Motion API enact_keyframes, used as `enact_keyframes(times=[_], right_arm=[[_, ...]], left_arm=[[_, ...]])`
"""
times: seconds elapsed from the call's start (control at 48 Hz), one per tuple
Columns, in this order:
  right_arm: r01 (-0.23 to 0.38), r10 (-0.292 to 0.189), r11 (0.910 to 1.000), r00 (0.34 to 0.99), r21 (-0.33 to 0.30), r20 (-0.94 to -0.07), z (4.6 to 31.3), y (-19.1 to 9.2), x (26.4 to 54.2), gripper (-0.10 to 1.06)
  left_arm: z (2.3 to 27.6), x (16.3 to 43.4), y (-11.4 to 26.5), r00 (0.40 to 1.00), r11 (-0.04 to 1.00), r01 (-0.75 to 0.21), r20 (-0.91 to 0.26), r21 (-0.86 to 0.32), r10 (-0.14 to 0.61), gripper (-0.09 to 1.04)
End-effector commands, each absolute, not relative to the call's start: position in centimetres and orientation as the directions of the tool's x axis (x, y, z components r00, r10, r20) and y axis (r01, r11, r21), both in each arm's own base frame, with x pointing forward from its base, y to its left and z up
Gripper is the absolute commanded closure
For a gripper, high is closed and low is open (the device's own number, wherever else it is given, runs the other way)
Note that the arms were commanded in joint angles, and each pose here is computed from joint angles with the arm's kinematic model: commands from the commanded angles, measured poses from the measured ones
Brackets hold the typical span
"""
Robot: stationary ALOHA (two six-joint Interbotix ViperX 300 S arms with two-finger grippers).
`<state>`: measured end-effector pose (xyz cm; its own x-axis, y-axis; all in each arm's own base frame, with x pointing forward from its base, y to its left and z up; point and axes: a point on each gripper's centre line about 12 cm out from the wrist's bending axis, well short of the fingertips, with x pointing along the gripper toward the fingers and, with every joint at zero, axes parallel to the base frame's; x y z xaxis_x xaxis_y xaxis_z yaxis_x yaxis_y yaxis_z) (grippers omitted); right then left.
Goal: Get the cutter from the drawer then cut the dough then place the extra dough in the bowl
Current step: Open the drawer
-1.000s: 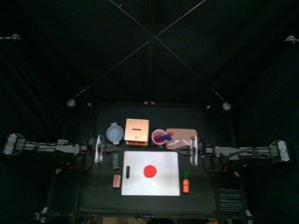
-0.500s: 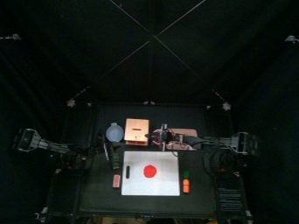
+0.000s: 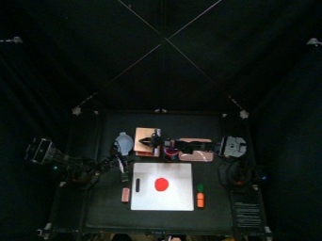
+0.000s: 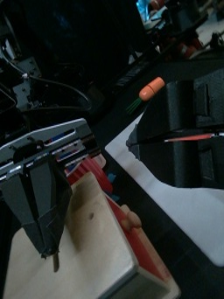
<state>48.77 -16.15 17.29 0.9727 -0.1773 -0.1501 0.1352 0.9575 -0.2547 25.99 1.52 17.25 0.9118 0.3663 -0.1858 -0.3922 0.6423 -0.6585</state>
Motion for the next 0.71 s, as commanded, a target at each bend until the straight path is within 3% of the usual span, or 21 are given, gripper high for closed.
enact_keyframes(times=[0.021,0.167,0.354,0.562,0.708], right_arm=[[0.153,-0.196,0.9531,0.970,-0.261,-0.144,18.4,-16.8,49.2,0.96],[0.148,-0.204,0.9548,0.957,-0.258,-0.204,17.0,-16.9,49.3,0.96],[0.148,-0.209,0.9549,0.951,-0.257,-0.229,16.7,-17.0,49.2,0.96],[0.142,-0.205,0.9551,0.950,-0.260,-0.235,16.7,-16.7,49.4,0.96],[0.130,-0.193,0.9561,0.954,-0.263,-0.229,16.9,-16.1,49.7,0.96]], left_arm=[[17.3,27.0,1.6,0.908,0.602,-0.387,-0.174,-0.699,0.382,0.72],[16.5,27.6,1.6,0.901,0.557,-0.398,-0.196,-0.729,0.387,0.64],[15.8,28.1,1.9,0.888,0.498,-0.416,-0.222,-0.761,0.403,0.42],[15.9,28.5,2.7,0.852,0.292,-0.406,-0.243,-0.866,0.464,0.17],[15.2,28.6,3.4,0.823,0.165,-0.408,-0.283,-0.898,0.493,0.13]])
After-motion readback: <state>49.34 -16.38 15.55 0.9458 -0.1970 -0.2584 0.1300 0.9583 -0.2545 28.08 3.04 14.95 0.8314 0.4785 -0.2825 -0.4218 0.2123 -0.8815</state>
